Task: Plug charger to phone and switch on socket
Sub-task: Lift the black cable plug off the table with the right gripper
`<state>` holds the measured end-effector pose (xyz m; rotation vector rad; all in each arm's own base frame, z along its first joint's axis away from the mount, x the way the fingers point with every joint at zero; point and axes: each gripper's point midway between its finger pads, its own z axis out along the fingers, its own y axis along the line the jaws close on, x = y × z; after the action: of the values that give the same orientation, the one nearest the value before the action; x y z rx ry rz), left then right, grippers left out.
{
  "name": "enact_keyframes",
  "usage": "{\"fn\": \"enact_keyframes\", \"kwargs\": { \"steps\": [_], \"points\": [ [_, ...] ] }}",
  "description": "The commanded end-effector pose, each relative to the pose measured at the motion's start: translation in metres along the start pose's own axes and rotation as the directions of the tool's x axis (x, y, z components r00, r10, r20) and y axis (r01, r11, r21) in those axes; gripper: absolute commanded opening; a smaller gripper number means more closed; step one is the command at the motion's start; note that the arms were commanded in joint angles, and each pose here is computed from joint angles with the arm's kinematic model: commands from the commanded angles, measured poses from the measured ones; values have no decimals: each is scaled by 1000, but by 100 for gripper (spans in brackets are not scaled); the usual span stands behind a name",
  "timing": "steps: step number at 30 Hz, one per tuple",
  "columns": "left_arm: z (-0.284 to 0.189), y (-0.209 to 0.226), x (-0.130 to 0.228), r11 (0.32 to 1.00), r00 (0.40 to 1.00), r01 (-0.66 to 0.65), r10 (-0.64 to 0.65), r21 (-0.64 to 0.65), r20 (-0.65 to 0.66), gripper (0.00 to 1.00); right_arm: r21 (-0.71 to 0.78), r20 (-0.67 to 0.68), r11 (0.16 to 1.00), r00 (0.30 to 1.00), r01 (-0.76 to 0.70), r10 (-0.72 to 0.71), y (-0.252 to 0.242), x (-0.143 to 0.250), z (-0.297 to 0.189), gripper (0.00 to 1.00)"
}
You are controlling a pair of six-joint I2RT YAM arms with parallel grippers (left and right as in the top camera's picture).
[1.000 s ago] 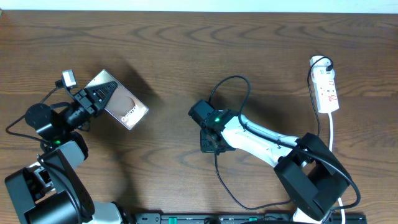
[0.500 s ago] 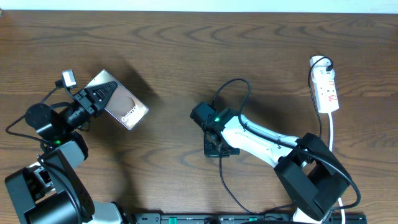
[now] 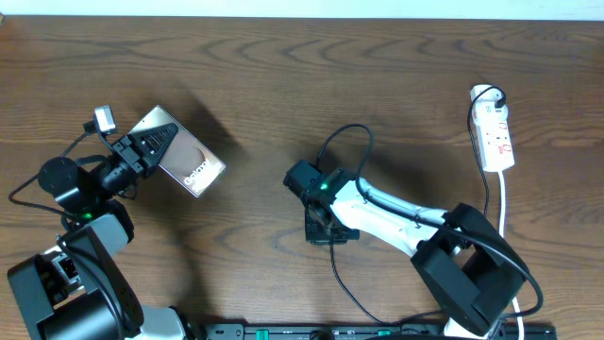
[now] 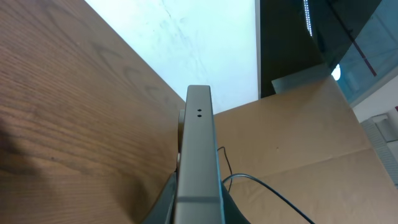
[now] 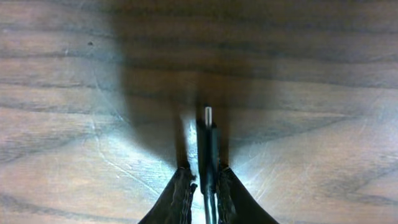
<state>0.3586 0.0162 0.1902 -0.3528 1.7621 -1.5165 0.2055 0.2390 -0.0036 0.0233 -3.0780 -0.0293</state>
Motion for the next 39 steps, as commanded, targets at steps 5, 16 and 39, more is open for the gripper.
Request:
{"fn": "enact_keyframes", "kwargs": {
  "steps": [5, 16, 39],
  "points": [
    [-1, -7, 0, 999, 999, -42, 42, 11, -10, 7, 3, -1, 1000, 1000, -30, 30, -1, -4, 8, 13],
    [-1, -7, 0, 999, 999, -42, 42, 11, -11, 7, -8, 16, 998, 998, -64, 64, -6, -16, 7, 15],
    [-1, -7, 0, 999, 999, -42, 42, 11, -11, 7, -8, 27, 998, 998, -60, 60, -6, -18, 7, 1]
  ]
}}
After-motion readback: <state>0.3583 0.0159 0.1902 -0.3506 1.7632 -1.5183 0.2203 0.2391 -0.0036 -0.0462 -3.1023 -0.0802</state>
